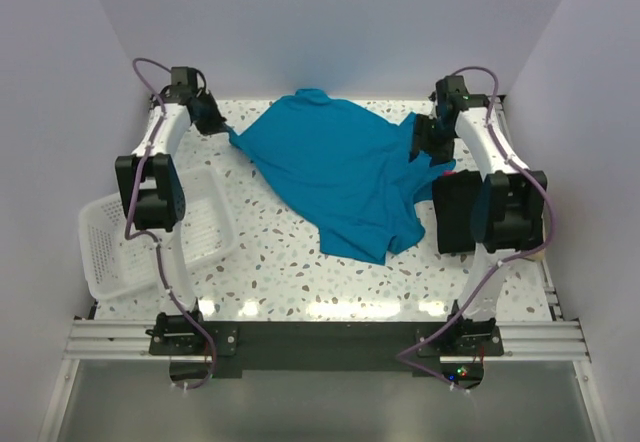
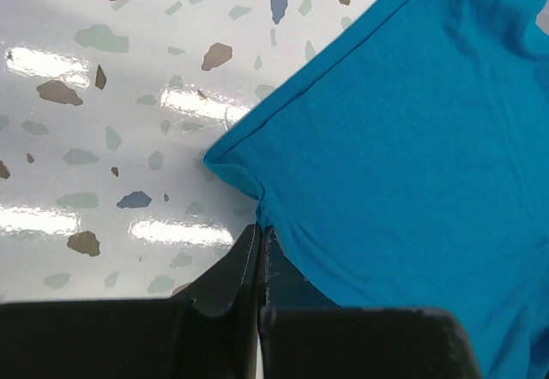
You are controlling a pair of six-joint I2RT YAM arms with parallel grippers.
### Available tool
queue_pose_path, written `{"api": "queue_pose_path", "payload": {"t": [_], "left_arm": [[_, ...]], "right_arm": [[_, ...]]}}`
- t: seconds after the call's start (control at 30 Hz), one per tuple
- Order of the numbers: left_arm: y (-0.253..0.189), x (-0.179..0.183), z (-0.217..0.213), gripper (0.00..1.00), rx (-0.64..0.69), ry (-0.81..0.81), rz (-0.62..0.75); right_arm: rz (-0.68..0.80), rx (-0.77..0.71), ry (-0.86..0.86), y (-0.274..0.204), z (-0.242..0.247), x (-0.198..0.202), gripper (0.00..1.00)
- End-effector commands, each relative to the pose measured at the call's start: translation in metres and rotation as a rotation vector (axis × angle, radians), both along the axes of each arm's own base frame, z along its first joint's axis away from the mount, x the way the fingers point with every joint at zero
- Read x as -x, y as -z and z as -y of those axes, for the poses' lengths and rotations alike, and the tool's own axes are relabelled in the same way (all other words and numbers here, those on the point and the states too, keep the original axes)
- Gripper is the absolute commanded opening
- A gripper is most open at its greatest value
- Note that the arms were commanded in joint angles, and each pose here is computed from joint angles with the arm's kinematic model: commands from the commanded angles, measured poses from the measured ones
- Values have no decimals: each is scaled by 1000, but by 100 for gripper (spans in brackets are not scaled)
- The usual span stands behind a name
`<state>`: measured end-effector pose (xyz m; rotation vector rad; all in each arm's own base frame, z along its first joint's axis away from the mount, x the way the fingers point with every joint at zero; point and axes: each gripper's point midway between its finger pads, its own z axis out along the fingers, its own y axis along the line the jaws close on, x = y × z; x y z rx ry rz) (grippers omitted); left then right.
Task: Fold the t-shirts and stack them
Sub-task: Flatten the tshirt out
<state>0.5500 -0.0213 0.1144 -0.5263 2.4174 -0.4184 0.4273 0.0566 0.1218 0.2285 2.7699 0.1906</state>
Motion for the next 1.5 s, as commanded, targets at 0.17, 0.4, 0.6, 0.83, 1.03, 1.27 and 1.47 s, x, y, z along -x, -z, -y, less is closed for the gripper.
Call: {"api": "queue_pose_path", "payload": {"t": [0.17, 0.4, 0.6, 0.83, 1.03, 1.27, 1.47], "left_arm": [[-8, 7, 13, 0, 17, 34, 13], [4, 29, 6, 0, -39, 32, -30], [11, 34, 7, 0, -35, 48, -59], [15, 38, 9, 0, -28, 60, -68], [17, 40, 10, 0, -26, 65, -69], [17, 41, 8, 0, -42, 74, -69], [20, 45, 8, 0, -43, 79, -71]], "right_arm": [[-4, -68, -350, -13, -74, 107, 60], [-130, -166, -369, 47, -83, 212, 53], [-163, -200, -365, 69, -89, 230, 39], [-127, -224, -372, 77, -108, 216, 41], [-123, -193, -344, 89, -110, 197, 42], [-47, -169, -284, 69, -112, 171, 30], [-15, -133, -264, 50, -108, 159, 17]]}}
